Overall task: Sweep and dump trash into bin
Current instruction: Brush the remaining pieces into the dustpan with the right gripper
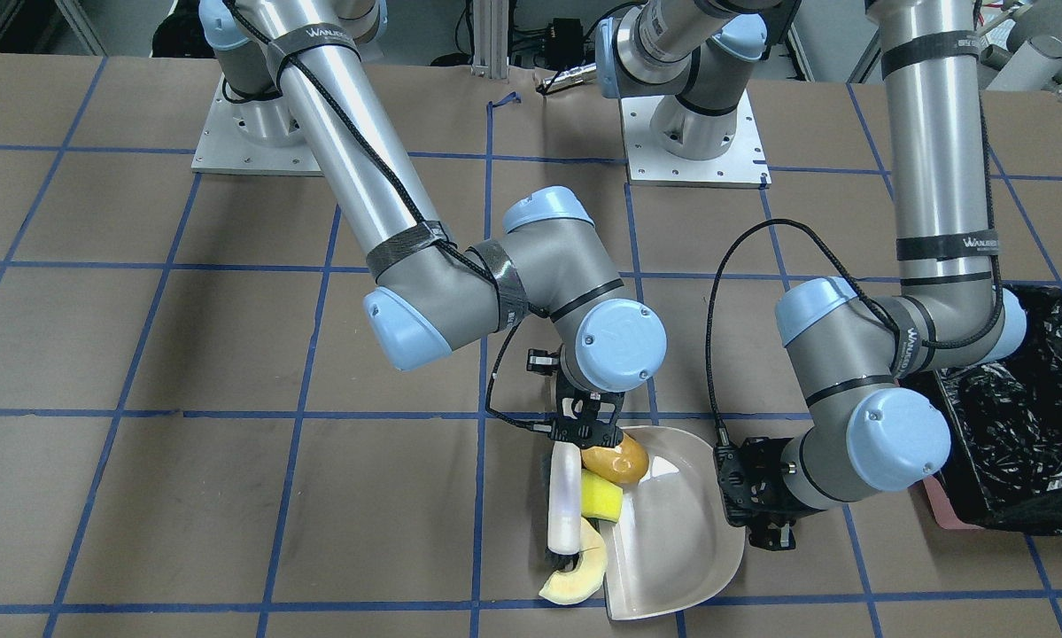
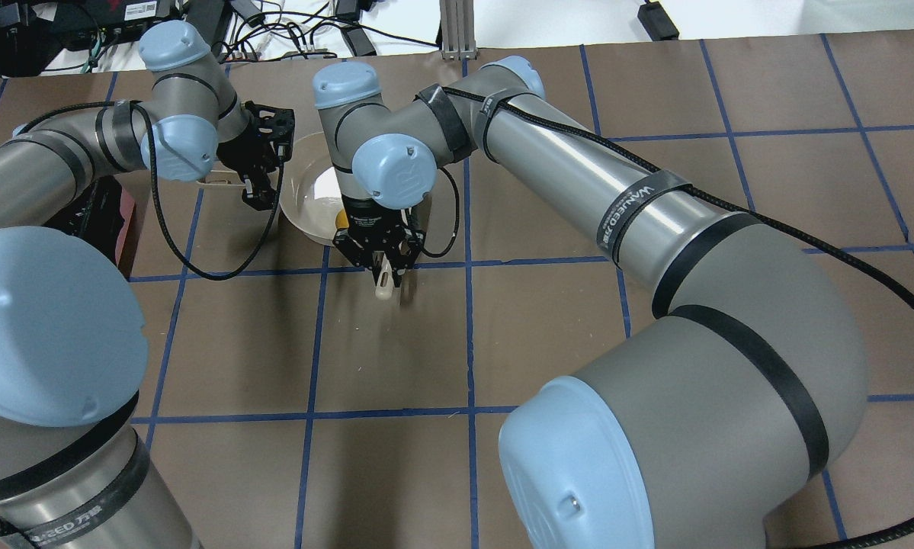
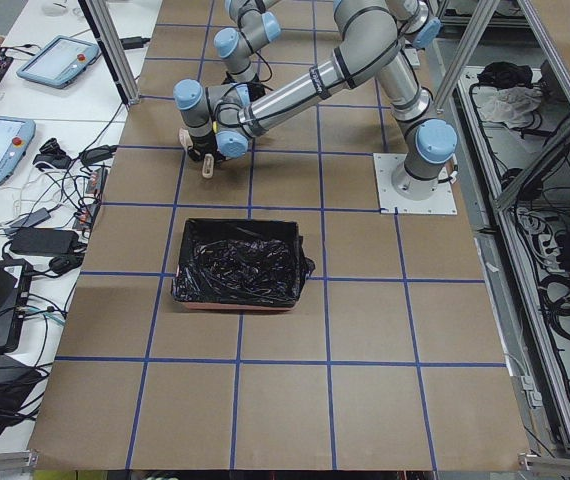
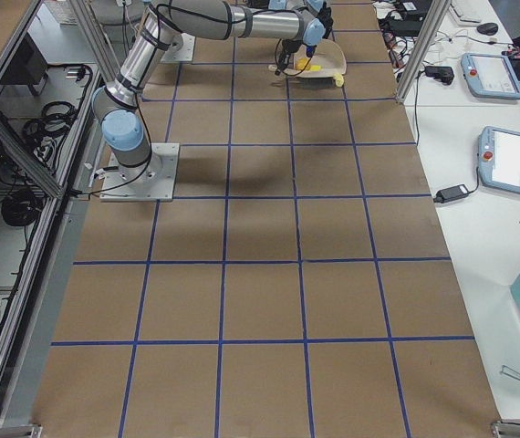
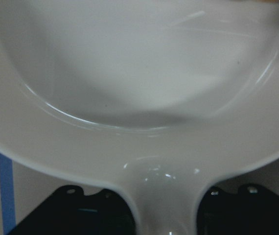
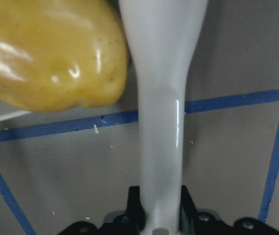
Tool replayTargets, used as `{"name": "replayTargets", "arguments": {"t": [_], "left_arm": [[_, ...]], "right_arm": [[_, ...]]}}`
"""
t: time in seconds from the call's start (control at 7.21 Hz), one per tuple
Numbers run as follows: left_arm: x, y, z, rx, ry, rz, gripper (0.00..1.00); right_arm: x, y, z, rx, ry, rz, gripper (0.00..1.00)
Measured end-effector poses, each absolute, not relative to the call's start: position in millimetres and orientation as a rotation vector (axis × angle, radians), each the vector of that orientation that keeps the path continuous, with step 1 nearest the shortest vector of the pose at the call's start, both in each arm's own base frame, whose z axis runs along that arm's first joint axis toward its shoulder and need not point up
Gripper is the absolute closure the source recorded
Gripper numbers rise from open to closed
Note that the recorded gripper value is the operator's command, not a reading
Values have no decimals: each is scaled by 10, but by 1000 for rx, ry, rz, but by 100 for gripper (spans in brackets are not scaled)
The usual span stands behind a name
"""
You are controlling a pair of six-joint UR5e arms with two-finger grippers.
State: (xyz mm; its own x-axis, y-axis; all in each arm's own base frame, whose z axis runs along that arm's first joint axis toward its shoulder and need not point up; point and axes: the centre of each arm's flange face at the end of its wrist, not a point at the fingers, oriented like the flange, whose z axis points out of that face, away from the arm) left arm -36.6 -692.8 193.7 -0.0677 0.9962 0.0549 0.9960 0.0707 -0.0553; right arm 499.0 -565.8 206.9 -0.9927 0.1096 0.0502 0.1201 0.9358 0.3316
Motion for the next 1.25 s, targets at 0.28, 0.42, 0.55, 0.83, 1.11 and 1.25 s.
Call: {"name": "replayTargets", "arguments": {"t": [0.28, 0.42, 0.55, 0.83, 1.11, 1.25], "left_arm": [[-347, -6928, 1940, -2087, -2242, 5, 100], [-346, -6929, 1937, -2087, -2242, 4, 100], [-346, -6929, 1936, -2087, -2242, 4, 100], [-347, -6928, 1935, -2087, -2242, 5, 100], [-347, -6927, 1940, -2087, -2242, 4, 100], [-346, -6927, 1941, -2087, -2242, 4, 100]], "right_arm": [[5109, -5596, 2077, -192, -3084, -524, 100], [5166, -5561, 2081, -202, -3091, -521, 100], [5231, -5515, 2081, -207, -3095, -516, 100], [5379, -5415, 2093, -216, -3119, -525, 100], [5507, -5331, 2112, -231, -3144, -527, 100], [5564, -5299, 2131, -234, -3159, -528, 100]]}}
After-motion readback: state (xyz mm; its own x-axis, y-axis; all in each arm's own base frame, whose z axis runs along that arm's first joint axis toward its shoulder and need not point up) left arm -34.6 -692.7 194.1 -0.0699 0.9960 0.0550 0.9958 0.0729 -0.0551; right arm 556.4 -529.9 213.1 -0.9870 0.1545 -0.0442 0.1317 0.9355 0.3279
